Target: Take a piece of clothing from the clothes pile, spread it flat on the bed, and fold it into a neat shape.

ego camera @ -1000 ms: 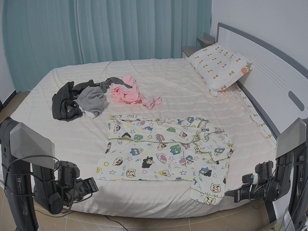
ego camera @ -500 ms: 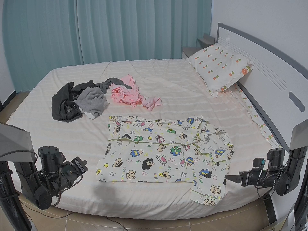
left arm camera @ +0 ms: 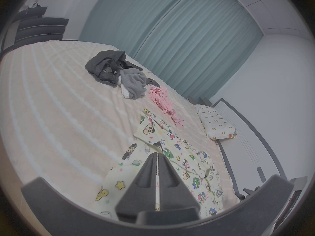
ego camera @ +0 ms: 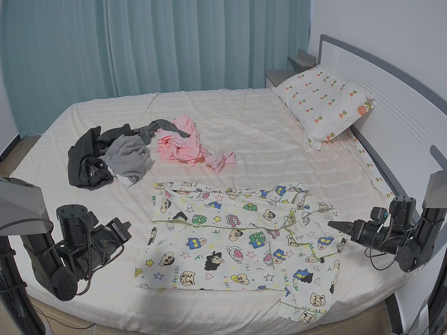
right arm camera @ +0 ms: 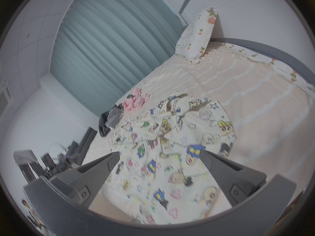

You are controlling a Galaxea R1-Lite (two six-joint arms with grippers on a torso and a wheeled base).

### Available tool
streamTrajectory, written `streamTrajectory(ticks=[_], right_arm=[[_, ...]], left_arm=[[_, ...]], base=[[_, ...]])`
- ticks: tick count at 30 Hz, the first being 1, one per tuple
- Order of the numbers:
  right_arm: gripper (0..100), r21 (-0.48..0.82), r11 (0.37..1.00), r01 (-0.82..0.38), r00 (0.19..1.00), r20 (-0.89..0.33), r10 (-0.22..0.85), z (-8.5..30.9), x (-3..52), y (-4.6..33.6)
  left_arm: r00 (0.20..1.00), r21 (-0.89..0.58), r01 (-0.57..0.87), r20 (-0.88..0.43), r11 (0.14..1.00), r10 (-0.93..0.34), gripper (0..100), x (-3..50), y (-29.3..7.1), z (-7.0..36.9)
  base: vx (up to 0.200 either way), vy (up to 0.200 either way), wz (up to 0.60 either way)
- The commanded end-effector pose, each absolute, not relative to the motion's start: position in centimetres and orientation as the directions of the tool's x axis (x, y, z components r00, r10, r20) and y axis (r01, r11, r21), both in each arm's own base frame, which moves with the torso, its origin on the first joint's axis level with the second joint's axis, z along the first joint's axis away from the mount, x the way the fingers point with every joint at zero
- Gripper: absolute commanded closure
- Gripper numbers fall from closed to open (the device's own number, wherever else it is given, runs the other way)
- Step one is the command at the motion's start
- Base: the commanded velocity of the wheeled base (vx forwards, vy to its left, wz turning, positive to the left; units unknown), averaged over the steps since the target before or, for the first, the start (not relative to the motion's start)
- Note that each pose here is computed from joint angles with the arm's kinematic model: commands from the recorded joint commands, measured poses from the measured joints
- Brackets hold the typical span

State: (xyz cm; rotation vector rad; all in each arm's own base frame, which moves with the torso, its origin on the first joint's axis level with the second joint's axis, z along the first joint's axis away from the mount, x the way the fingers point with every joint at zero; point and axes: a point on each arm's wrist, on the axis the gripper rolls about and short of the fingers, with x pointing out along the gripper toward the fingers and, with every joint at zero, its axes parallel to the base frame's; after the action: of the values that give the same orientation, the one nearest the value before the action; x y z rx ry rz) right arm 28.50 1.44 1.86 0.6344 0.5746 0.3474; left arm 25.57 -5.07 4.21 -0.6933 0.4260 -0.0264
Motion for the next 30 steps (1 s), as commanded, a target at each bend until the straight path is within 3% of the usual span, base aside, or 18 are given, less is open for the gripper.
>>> streamTrajectory(ticks=[1, 7, 9, 17, 23, 30], right_arm=[[0, 0.687, 0.708, -0.16, 0.813, -0.315, 0.49, 2.7, 30.3, 2.5], [0, 0.694, 0.701, -0.164, 0.844, -0.269, 0.464, 3.6, 33.4, 4.7], [0, 0.688, 0.712, -0.143, 0.841, -0.295, 0.454, 3.6, 35.4, 6.9], [0, 0.676, 0.732, -0.079, 0.8, -0.396, 0.451, 0.4, 38.6, 11.4], [0, 0.635, 0.772, 0.024, 0.781, -0.494, 0.382, -2.1, 40.4, 12.1], [0, 0.631, 0.775, 0.037, 0.779, -0.504, 0.373, -3.0, 40.8, 12.1]], left_arm=[[0.912, -0.652, -0.124, -0.371, 0.748, -0.172, 100, 25.5, -5.5, 4.2], [0.919, -0.713, -0.168, -0.362, 0.68, -0.153, 100, 25.5, -5.6, 4.4], [0.922, -0.75, -0.188, -0.358, 0.635, -0.15, 100, 25.6, -5.6, 4.5], [0.92, -0.773, -0.213, -0.365, 0.597, -0.144, 100, 25.4, -5.5, 4.4], [0.925, -0.776, -0.242, -0.366, 0.582, -0.103, 100, 25.4, -5.8, 4.3], [0.922, -0.775, -0.227, -0.366, 0.59, -0.126, 100, 25.2, -6.5, 4.3]], base=[[0.0, 0.0, 0.0], [0.0, 0.0, 0.0], [0.0, 0.0, 0.0], [0.0, 0.0, 0.0], [0.0, 0.0, 0.0], [0.0, 0.0, 0.0]])
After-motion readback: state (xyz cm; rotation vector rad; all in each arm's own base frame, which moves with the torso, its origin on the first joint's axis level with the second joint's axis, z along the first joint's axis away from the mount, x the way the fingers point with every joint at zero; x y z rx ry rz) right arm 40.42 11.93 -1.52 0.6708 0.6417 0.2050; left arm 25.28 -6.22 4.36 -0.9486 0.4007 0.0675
